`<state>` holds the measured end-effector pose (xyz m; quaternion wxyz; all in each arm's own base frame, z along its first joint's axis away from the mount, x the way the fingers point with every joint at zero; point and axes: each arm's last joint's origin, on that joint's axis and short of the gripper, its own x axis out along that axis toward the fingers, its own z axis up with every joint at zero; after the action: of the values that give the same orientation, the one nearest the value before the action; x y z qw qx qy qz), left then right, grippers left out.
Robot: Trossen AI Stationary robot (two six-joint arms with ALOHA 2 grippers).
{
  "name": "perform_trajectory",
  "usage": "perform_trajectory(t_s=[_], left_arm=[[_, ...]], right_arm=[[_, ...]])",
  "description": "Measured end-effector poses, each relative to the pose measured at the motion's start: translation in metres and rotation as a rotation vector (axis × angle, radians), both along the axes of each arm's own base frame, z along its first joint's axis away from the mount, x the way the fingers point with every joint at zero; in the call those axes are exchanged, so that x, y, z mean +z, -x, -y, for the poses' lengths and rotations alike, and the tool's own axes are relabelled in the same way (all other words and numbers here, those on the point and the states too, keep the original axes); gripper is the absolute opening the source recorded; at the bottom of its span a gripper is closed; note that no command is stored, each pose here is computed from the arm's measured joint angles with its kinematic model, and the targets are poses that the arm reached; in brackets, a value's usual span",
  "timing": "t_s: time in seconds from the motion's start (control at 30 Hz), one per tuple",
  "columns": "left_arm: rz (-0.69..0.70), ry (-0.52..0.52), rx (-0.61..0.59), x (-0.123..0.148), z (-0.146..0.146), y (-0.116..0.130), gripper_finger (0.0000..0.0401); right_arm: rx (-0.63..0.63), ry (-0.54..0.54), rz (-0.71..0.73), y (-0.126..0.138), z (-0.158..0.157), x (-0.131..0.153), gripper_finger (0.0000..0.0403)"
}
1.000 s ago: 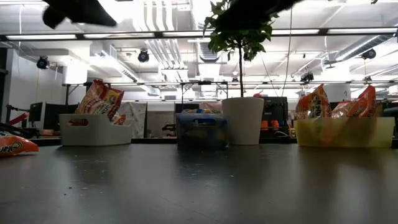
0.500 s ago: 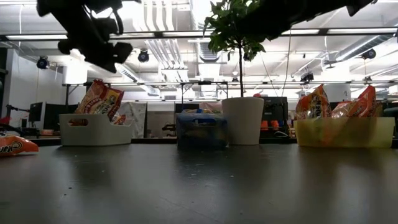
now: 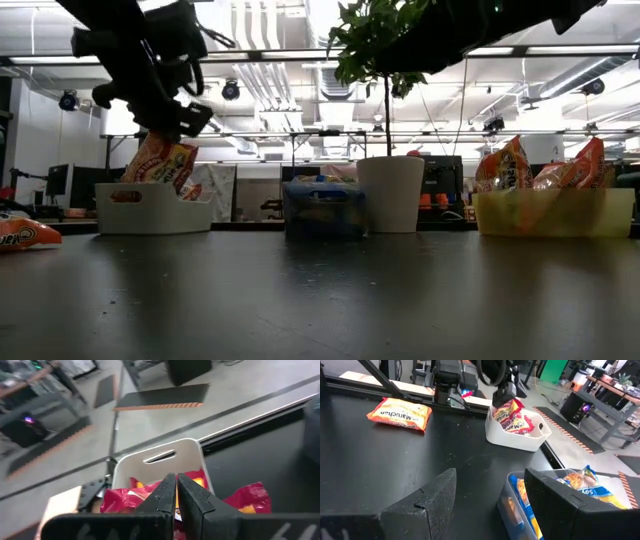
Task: Sort Maruchan noodles
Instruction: Put the red noodle pack into the white bin
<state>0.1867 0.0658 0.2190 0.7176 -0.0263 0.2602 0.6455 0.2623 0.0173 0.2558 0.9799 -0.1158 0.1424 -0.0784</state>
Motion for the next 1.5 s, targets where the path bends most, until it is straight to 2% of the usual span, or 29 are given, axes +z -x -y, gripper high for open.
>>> perform_trajectory(t_s=[0.2, 0.4, 0.6, 0.77, 1.17, 1.33, 1.5], left_arm=[[-0.104, -0.023, 0.102, -0.020, -0.016, -0.006, 0.0000], [-0.161, 0.083, 0.170, -0.045, -0.034, -0.008, 0.0000], [-0.202, 0.112, 0.176, -0.057, -0.036, -0.012, 0.0000], [-0.211, 0.121, 0.161, -0.051, -0.036, -0.013, 0.0000], [-0.173, 0.096, 0.079, 0.000, -0.027, -0.005, 0.0000], [-0.187, 0.102, 0.088, -0.005, -0.027, 0.000, 0.0000], [-0.196, 0.154, 0.113, -0.026, -0.026, 0.001, 0.0000]], right_arm=[[-0.002, -0.006, -0.003, -0.001, 0.000, -0.001, 0.0224], [-0.005, -0.015, -0.010, 0.000, 0.000, -0.002, 0.0224], [-0.005, -0.018, -0.009, 0.000, 0.000, -0.002, 0.0224], [-0.005, -0.017, -0.009, 0.000, 0.000, -0.002, 0.0224], [-0.008, -0.026, -0.007, 0.000, 0.000, -0.002, 0.0224], [-0.009, -0.031, -0.006, 0.000, 0.000, -0.002, 0.0224], [-0.010, -0.036, -0.008, 0.000, 0.000, -0.002, 0.0224]])
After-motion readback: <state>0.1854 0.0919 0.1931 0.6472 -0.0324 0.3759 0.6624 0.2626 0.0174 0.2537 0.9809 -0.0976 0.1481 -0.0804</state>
